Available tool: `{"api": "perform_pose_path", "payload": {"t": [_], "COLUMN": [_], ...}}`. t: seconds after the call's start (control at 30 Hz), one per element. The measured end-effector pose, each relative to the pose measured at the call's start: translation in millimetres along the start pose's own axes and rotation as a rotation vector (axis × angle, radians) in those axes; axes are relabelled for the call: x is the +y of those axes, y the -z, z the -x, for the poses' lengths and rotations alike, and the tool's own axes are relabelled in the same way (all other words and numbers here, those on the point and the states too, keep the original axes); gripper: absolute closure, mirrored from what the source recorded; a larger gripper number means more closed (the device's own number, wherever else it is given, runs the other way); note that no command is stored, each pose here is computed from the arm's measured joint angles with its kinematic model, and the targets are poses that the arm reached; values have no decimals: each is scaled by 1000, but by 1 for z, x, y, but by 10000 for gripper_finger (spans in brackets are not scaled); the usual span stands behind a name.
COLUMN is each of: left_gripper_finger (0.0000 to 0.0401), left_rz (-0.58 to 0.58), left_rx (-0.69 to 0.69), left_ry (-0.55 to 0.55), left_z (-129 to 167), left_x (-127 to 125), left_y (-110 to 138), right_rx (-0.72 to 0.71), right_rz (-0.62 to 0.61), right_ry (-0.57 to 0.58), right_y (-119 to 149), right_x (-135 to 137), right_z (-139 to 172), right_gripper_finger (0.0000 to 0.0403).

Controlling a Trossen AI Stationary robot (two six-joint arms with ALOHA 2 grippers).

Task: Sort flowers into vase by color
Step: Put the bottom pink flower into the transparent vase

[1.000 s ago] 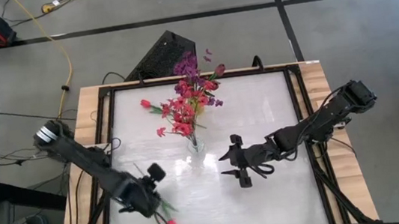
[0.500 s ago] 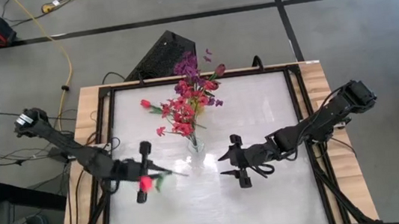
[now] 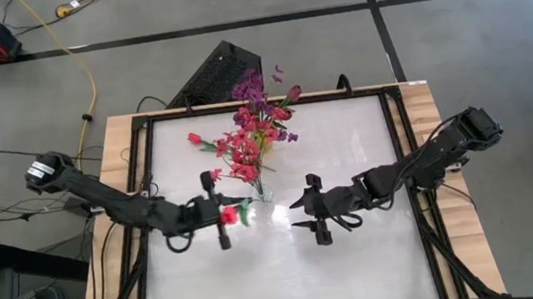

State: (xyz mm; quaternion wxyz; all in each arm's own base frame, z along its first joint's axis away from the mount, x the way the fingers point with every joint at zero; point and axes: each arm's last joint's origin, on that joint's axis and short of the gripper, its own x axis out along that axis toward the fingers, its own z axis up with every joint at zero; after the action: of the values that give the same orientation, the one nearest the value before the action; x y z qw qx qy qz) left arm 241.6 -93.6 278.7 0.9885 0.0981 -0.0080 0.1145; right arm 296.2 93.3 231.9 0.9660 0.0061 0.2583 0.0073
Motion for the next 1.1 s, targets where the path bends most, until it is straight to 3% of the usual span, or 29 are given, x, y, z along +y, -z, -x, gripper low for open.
{"api": "perform_pose_path", "payload": {"t": [0.2,0.6,0.83,1.1], "left_gripper_finger": [401,401,401,401], "left_rz": [-47,-130,-77,-106], "left_rx": [198,277,295,331], "left_ry": [-20,-166,-141,-151], "left_z": [-22,-33,-39,-43], "left_x": [-8,-9,-5,-7], "left_y": [-5,-14,-9,0], "right_rx": [0,11,12,18], "right_rz": [-1,-1,2,1], "right_ry": [2,12,11,8], "right_y": [0,1,1,1], "right_x": [-1,-4,-3,-3], "right_z": [0,-1,-1,-1], "right_gripper_finger": [154,154,154,154]}}
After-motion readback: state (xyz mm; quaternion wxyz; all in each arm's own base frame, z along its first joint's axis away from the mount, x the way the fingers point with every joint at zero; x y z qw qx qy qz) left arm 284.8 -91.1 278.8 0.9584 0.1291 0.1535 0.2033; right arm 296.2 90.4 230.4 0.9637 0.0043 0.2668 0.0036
